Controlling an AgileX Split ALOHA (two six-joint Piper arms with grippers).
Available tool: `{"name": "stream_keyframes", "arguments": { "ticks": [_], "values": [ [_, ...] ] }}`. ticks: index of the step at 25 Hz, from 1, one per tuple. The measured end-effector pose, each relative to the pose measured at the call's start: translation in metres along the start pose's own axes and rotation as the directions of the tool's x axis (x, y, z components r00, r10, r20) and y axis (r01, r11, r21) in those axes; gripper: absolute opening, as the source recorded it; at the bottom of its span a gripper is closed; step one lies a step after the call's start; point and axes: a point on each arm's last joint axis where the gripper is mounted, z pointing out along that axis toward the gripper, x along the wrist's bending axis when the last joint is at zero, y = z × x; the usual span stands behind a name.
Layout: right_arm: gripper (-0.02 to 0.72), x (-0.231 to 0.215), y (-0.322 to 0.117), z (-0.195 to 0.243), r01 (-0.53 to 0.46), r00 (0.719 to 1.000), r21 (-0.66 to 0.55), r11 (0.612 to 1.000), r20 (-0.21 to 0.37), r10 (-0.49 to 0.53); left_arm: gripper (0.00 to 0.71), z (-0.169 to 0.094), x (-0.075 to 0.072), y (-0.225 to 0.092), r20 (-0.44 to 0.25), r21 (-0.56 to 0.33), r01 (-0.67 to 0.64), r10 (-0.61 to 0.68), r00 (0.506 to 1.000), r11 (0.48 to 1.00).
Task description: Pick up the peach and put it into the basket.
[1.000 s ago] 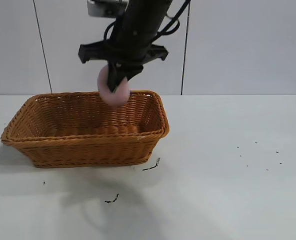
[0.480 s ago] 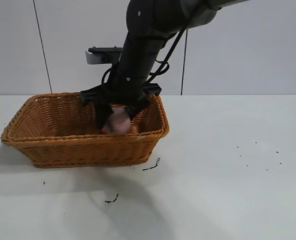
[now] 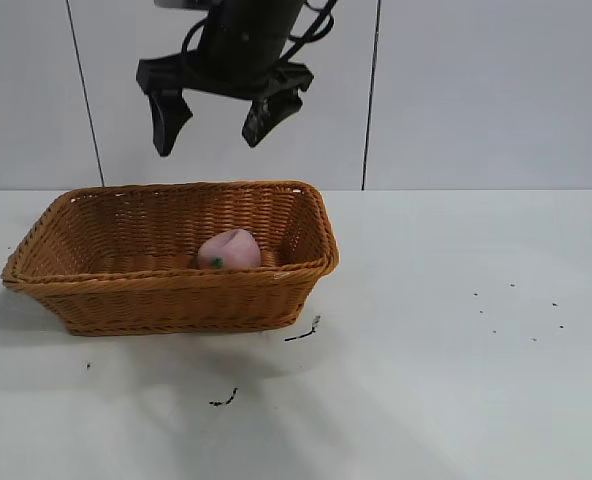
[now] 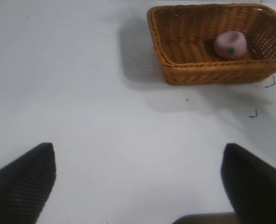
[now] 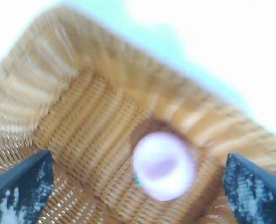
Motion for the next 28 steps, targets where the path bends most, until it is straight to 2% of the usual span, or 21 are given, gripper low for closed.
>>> {"name": "stream_keyframes", "arguments": {
  "ticks": [4,10,13,16,22,25,28],
  "values": [
    [0.690,-0.021,0.005,-0.016,-0.023,0.999,-0.019,1.000,0.045,0.023,0.693,0.000,0.000,0.000,0.000,0.000,0.000,0.000,1.000,1.000],
    [0.695,-0.108,-0.010,-0.028,-0.166,0.976,-0.001,0.986,0.142,0.165,0.693,0.000,0.000,0.000,0.000,0.000,0.000,0.000,1.000,1.000],
    [0.695,-0.160,-0.025,-0.040,-0.253,0.948,-0.004,0.968,0.199,0.249,0.693,0.000,0.000,0.000,0.000,0.000,0.000,0.000,1.000,1.000],
    [0.695,-0.211,-0.046,-0.054,-0.341,0.908,-0.013,0.940,0.254,0.333,0.693,0.000,0.000,0.000,0.000,0.000,0.000,0.000,1.000,1.000],
    [0.695,-0.277,-0.082,-0.080,-0.458,0.833,-0.040,0.888,0.329,0.445,0.693,0.000,0.000,0.000,0.000,0.000,0.000,0.000,1.000,1.000],
    [0.695,-0.288,-0.090,-0.091,-0.480,0.815,-0.051,0.876,0.342,0.467,0.693,0.000,0.000,0.000,0.000,0.000,0.000,0.000,1.000,1.000],
    [0.695,-0.283,-0.090,-0.103,-0.484,0.815,-0.056,0.873,0.335,0.473,0.693,0.000,0.000,0.000,0.000,0.000,0.000,0.000,1.000,1.000]
  ]
}}
